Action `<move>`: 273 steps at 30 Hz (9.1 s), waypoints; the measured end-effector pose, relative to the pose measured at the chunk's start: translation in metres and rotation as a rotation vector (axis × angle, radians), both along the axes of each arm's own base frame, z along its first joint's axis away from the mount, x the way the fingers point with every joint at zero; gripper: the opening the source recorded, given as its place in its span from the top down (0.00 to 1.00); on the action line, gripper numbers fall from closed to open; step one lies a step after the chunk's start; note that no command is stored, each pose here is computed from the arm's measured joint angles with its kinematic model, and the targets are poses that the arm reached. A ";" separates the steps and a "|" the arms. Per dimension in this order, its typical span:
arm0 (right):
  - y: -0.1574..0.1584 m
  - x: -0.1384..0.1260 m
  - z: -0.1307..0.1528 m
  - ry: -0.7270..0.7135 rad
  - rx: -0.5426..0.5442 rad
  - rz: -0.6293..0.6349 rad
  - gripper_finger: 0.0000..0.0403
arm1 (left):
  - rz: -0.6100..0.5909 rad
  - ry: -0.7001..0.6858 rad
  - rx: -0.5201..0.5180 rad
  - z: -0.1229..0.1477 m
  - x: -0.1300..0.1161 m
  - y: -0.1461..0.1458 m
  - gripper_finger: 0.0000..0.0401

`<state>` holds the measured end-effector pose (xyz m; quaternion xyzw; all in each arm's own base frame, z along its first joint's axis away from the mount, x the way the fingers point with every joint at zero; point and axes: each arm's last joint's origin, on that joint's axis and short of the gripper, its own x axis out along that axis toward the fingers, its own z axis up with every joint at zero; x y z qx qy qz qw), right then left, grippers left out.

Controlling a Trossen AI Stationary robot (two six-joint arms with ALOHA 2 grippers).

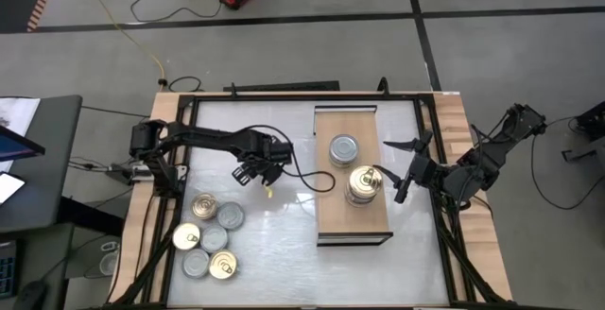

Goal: Stack canned seafood by type on shelf
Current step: Stack the green tuna can on top of the green tuna can, then stack the blue tuna can on top of the blue tuna can

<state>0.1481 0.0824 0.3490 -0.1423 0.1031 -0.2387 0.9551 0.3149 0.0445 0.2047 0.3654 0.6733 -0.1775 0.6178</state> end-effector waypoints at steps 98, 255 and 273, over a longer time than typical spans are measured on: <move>-0.008 0.000 0.008 -0.014 -0.037 -0.024 0.23 | 0.976 -1.147 -1.274 0.108 0.090 0.048 0.61; -0.006 -0.008 0.009 -0.045 0.029 0.019 0.23 | 0.969 -0.193 0.098 -0.025 -0.135 -0.110 0.11; -0.005 -0.008 0.010 -0.051 0.039 0.041 0.23 | 0.949 -0.902 0.355 0.010 -0.075 -0.083 0.11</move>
